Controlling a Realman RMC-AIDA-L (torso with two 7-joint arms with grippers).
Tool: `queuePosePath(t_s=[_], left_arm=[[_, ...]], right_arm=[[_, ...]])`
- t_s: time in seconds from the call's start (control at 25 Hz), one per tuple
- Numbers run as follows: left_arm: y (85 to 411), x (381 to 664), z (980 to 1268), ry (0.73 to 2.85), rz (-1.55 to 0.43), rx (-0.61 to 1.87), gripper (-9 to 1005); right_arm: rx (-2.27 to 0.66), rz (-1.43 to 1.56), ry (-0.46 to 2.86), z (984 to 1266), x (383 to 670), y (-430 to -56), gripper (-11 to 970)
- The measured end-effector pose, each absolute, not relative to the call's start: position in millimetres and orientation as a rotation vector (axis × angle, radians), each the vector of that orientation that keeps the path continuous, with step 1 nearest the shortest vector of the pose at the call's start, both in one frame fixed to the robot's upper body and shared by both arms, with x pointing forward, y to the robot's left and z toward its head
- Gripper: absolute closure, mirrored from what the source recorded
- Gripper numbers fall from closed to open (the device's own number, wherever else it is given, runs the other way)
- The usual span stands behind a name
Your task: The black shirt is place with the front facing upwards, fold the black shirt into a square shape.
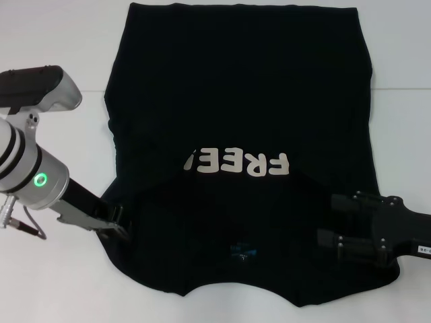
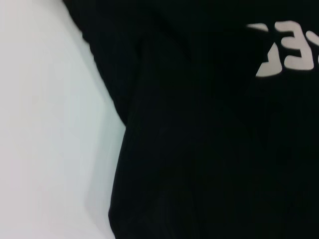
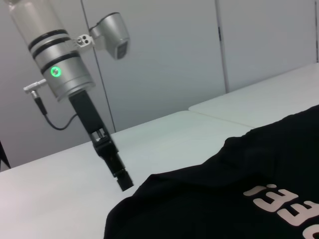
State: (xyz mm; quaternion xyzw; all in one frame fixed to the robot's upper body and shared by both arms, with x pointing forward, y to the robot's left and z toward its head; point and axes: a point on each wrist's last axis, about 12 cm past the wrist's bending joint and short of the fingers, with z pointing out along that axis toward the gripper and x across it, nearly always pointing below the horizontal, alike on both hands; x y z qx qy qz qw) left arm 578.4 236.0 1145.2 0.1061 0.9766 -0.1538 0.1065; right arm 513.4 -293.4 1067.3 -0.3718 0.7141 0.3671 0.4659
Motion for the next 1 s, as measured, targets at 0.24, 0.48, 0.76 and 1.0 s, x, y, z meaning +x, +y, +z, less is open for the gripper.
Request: queuePosePath(t_s=[0.24,0.48,0.76,1.0], left_arm=[[237,578,1144,2.926,-0.409,0.2,659],[231,580,1140,2.971,-0.372,0.189,387],[221,582,1133,3.003,-0.383,0.219,155],[215,583,1126,3.036,-0.388,0.238,144]], right_arm=[[-0.908,0.882,1.771,1065,515,-293,124],[-0.915,0.88,1.767,1066,517,-292,124],[-0.913,0.869,1.773,1066,518,-293,123],[-0.914,0.866,1.774,1066,518,-293,124]])
